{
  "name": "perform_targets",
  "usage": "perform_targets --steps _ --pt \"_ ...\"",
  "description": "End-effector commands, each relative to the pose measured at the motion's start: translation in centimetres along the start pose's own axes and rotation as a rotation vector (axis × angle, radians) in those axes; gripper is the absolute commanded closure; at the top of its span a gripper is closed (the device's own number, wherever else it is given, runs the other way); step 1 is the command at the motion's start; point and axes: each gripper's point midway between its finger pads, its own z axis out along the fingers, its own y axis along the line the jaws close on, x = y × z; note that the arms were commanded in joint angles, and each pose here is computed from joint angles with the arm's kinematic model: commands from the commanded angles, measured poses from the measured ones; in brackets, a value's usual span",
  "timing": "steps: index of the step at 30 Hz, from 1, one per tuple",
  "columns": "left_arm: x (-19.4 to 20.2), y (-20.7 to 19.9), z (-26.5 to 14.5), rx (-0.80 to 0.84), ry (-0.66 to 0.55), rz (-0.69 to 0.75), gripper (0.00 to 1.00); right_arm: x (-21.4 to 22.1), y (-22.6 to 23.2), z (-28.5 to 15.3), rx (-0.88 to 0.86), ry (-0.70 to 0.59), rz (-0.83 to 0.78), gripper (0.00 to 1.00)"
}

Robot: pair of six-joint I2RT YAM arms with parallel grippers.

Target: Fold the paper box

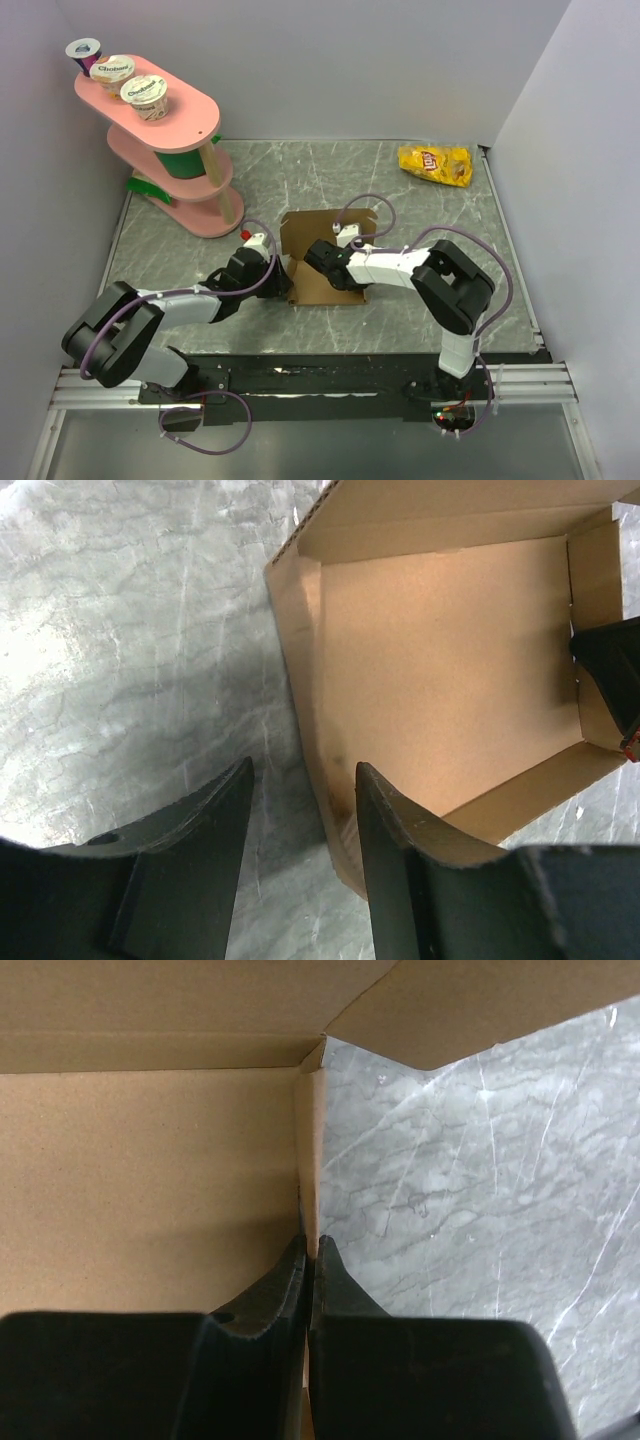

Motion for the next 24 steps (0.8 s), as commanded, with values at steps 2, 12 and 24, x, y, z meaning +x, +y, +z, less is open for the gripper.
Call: perform_targets --steps 2,12,24 --pt "-2.1 -1.9 -0.2 0.056 -0.05 0.024 0.48 5.0 -1.2 0.0 -0.003 0.162 -0.025 1.0" --pt "-5.7 -3.5 -1.8 0.056 -0.128 0.04 0.43 1.0 -0.4 -2.5 -0.127 0.075 0.068 0.35" --pt "-7.8 -3.6 -3.1 0.036 -0.156 0.052 0.4 -2.8 -0.5 -7.3 -0.434 -0.102 0.227 0.12"
